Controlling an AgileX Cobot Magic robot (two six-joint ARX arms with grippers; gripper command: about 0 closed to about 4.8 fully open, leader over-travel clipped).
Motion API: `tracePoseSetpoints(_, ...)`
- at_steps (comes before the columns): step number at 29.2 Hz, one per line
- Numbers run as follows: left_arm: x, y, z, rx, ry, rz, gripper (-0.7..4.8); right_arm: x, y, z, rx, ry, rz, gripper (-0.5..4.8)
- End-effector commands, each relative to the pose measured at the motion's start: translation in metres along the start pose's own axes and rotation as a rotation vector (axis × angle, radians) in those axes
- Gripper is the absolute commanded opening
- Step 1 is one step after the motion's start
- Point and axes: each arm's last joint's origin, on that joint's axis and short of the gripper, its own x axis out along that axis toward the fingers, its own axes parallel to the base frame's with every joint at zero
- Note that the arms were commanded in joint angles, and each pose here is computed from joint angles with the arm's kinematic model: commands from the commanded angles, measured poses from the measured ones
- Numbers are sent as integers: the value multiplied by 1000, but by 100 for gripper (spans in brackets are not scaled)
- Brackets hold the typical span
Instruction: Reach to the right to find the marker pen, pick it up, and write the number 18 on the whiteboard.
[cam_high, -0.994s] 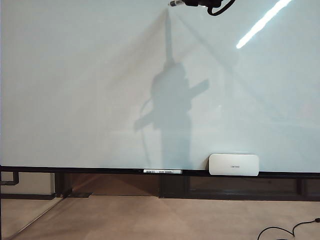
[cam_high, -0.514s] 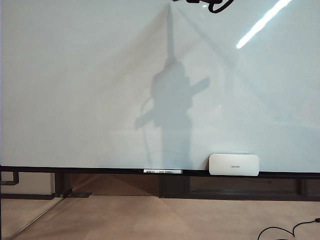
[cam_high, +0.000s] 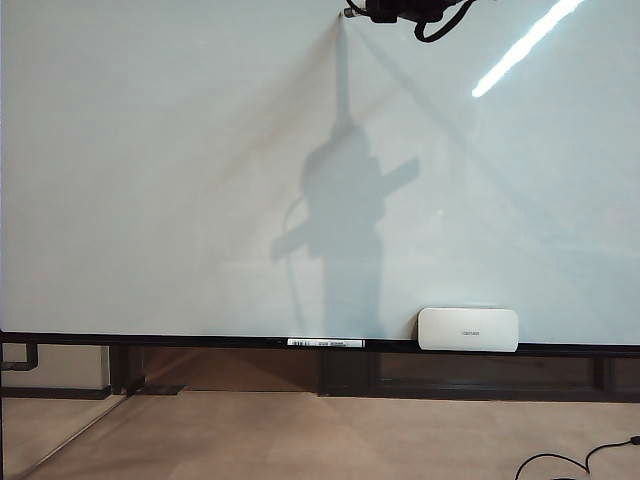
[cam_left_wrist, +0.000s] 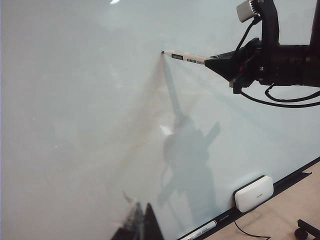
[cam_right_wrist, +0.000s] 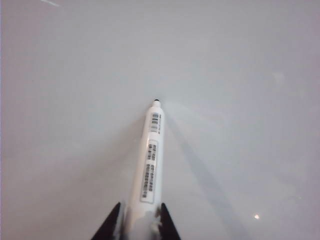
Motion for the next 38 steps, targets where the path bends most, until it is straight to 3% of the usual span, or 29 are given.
tracePoseSetpoints(1, 0, 0, 2, 8, -13, -2, -5, 0, -1, 3, -2, 3, -14, -3)
tracePoseSetpoints(23, 0, 1, 4, 56, -31, 4, -5, 0, 7, -46, -18, 355, 20, -3)
tracePoseSetpoints(32, 0, 1, 4, 75, -31, 5, -5, -5, 9, -32, -16, 326, 11, -3)
tracePoseSetpoints(38, 0, 0, 5, 73, -49, -20, -5, -37, 26, 20, -84, 165, 34, -3)
